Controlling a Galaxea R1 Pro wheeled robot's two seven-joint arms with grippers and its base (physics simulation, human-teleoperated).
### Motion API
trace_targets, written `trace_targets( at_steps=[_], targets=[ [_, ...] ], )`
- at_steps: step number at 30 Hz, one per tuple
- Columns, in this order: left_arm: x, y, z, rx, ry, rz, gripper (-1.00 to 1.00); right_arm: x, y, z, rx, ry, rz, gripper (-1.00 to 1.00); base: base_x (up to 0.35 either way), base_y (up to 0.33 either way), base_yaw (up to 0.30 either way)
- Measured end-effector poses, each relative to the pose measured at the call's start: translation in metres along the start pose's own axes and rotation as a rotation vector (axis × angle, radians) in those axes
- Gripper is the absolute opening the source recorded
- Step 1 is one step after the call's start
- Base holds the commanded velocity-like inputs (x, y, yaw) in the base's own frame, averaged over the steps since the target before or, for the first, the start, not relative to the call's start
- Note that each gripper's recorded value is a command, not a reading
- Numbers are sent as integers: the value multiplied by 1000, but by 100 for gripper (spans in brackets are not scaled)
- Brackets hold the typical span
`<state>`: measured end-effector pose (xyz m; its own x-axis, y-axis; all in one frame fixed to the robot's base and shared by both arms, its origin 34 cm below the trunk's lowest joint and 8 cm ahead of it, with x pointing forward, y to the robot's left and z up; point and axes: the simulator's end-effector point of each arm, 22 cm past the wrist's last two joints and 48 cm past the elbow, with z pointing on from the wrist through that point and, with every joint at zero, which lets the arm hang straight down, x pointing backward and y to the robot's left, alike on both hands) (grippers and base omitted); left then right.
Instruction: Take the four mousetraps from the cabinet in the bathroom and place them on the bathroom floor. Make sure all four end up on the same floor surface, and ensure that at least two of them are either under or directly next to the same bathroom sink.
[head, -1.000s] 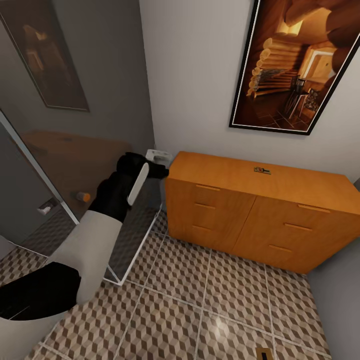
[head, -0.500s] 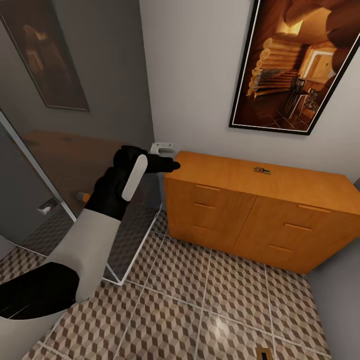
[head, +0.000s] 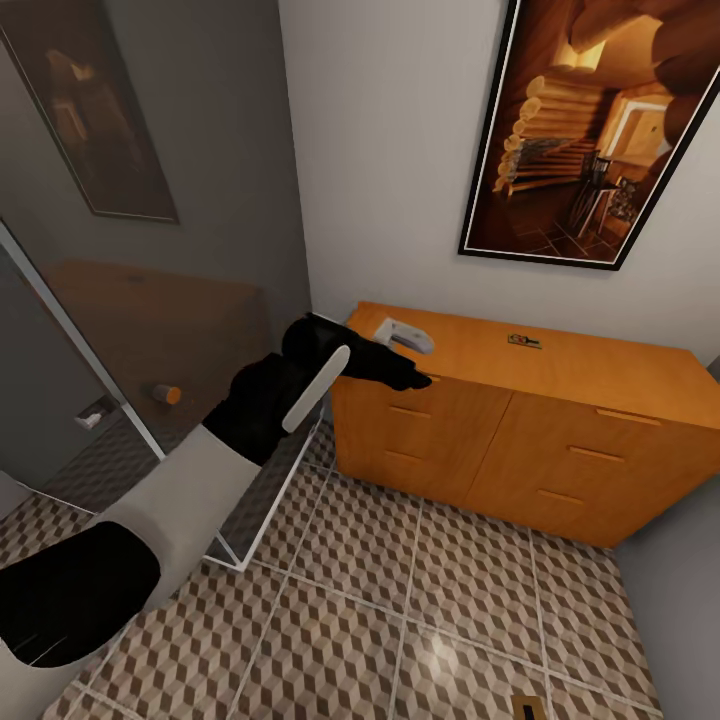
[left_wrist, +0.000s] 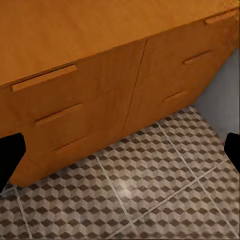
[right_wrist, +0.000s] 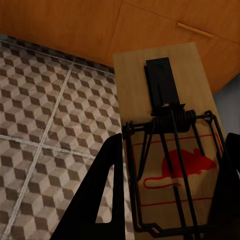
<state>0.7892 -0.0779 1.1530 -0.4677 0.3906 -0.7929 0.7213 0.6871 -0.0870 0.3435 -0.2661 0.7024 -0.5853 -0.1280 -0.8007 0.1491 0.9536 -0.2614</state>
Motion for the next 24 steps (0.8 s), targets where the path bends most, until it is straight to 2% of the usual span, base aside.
trace_targets(
  at_steps=[4, 5, 7, 8, 13, 18, 24],
  targets=[
    [12, -39, 5, 121, 37, 56, 100, 0, 0, 0, 0, 0, 0, -100, 0, 0, 0],
    [22, -61, 8, 186, 64, 91, 100, 0, 0, 0, 1, 0, 0, -100, 0, 0, 0],
    [35, -84, 10, 245, 99, 138, 100, 0, 0, 0, 0, 0, 0, -100, 0, 0, 0],
    [49, -104, 12, 296, 136, 182, 100, 0, 0, 0, 1, 0, 0, -100, 0, 0, 0],
    [74, -144, 9, 385, 191, 285, 100, 0, -1, 0, 1, 0, -1, -100, 0, 0, 0],
    [86, -169, -1, 468, 213, 334, 100, 0, -1, 0, 1, 0, -1, -100, 0, 0, 0],
    [112, -196, -15, 596, 276, 375, 100, 0, -1, 0, 1, 0, -1, -100, 0, 0, 0]
  ],
)
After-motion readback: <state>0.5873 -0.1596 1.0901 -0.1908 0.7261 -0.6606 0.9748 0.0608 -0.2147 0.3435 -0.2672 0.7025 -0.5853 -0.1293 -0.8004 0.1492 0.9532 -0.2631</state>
